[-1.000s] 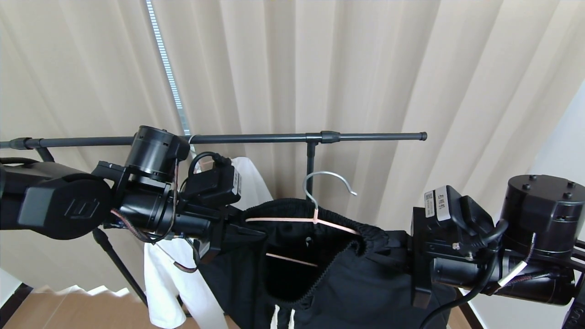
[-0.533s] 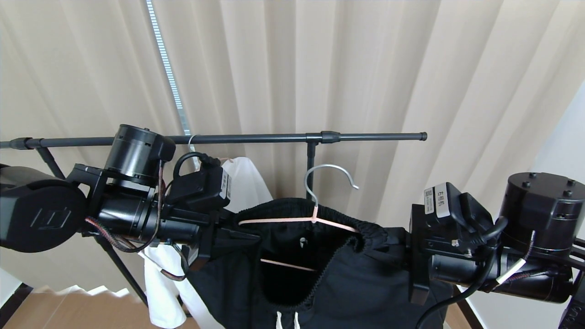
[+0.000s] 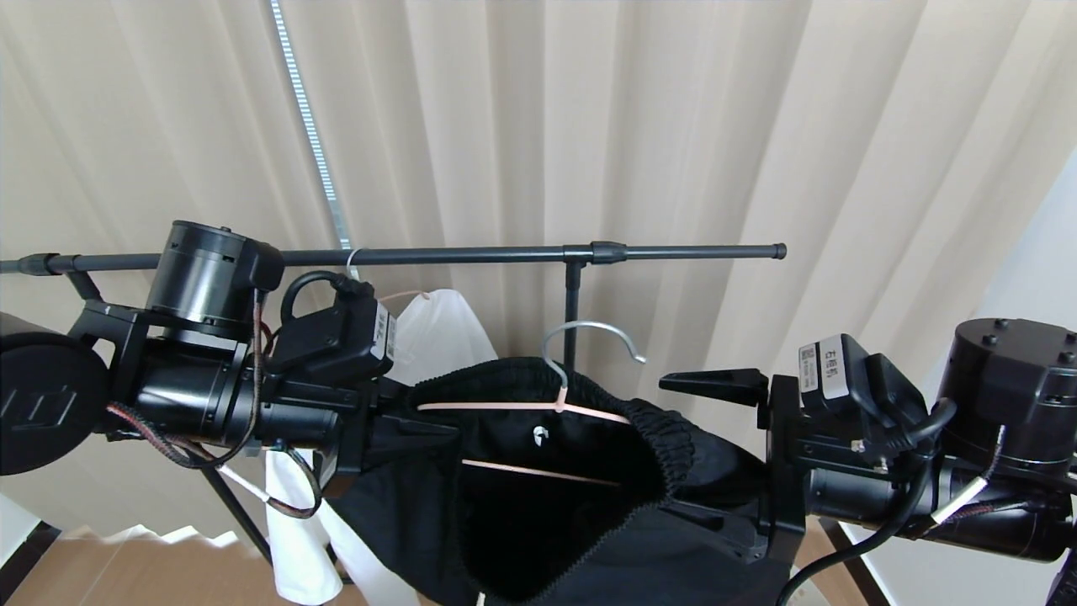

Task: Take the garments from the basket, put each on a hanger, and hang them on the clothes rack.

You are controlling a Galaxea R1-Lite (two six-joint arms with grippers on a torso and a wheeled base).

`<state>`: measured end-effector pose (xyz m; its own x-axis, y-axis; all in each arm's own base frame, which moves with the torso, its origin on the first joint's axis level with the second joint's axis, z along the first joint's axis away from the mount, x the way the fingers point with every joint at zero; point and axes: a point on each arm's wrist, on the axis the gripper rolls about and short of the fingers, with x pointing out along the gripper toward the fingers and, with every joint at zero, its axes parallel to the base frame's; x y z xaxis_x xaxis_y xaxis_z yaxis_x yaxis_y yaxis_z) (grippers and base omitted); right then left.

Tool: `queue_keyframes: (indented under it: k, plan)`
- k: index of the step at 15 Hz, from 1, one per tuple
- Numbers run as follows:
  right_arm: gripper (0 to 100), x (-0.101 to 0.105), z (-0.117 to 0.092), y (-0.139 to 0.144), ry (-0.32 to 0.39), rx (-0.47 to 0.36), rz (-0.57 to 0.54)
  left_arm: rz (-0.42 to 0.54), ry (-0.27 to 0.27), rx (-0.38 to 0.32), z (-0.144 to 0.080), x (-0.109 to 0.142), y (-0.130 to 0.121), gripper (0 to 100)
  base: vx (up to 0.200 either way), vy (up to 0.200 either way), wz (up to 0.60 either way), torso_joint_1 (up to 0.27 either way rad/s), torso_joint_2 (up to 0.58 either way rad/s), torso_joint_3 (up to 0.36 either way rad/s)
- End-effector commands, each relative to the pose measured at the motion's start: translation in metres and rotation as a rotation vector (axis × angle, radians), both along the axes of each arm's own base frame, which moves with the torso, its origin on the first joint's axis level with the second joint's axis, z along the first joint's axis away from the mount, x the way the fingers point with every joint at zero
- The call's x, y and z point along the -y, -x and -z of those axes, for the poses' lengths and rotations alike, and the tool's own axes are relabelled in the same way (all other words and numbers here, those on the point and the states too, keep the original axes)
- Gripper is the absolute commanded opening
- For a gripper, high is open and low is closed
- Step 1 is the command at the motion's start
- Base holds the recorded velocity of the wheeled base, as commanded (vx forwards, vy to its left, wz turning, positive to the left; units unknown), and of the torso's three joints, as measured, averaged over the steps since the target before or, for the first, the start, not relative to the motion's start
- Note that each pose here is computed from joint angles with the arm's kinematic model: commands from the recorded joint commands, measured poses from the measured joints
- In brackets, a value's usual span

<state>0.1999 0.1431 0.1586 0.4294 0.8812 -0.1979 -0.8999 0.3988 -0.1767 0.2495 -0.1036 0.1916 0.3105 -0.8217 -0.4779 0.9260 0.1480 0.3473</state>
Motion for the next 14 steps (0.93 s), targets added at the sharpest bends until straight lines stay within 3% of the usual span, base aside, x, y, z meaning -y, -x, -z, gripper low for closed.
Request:
queue_keyframes:
  k: [1, 14]
  plan:
    - [100, 0.002, 0.0, -0.001, 0.0, 0.003, 0.007, -0.024, 0.003, 0.008, -0.002, -0.008, 0.002, 0, 0.0, 0.0, 0.0, 0.0, 0.0, 0.0]
    - [100, 0.008, 0.017, -0.015, 0.094, 0.047, 0.029, -0.155, 0.043, -0.02, -0.01, -0.04, 0.03, 0, 0.0, 0.0, 0.0, 0.0, 0.0, 0.0]
